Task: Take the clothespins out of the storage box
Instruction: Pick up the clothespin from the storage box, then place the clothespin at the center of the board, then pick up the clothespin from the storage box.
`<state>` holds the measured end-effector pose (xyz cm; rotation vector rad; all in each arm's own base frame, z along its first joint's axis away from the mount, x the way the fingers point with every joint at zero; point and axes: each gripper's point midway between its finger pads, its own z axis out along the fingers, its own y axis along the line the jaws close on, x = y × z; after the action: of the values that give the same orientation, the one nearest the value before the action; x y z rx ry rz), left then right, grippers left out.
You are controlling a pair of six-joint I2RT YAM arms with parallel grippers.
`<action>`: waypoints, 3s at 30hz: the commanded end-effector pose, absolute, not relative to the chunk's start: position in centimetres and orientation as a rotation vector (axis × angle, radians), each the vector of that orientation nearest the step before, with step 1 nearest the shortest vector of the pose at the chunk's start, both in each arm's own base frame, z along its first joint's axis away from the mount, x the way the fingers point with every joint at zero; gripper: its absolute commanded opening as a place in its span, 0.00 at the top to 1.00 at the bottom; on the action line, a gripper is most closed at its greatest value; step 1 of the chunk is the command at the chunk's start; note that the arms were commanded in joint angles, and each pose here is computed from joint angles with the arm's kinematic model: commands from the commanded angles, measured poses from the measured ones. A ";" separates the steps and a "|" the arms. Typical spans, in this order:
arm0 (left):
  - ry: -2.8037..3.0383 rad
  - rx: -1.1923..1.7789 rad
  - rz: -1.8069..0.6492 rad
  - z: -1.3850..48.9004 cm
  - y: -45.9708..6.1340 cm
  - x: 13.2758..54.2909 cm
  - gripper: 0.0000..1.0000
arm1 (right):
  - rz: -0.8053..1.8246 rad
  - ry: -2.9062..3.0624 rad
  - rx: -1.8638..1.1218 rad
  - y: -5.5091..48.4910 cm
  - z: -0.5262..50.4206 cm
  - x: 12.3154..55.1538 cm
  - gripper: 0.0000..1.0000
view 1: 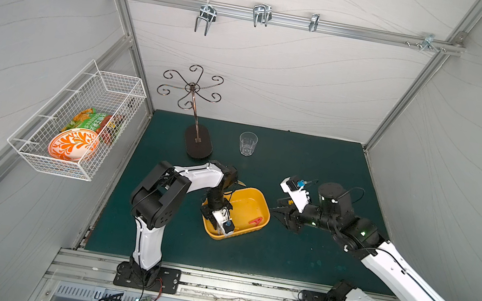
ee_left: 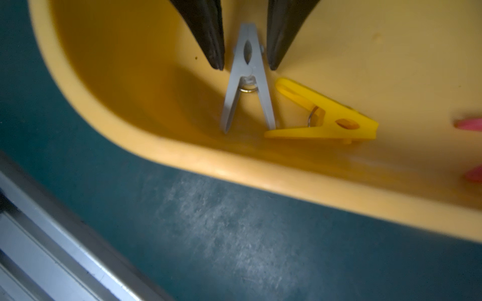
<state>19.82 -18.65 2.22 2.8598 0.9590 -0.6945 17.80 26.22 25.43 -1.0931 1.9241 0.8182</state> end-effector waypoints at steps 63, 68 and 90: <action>1.658 2.185 -0.685 7.0 -41.9 31.4 0.76 | 0.595 1.911 -0.810 17.4 28.1 15.7 0.49; 1.664 2.174 -0.681 7.4 -41.9 31.4 0.55 | 0.592 1.911 -0.827 17.6 28.1 15.7 0.48; 1.849 1.508 -0.871 22.8 -33.7 35.0 0.49 | 0.740 2.024 -1.087 22.2 24.1 15.2 0.47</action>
<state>35.17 -34.32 21.01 1.6224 1.8322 -0.7945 15.43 21.80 24.07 -1.0581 2.0368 0.7126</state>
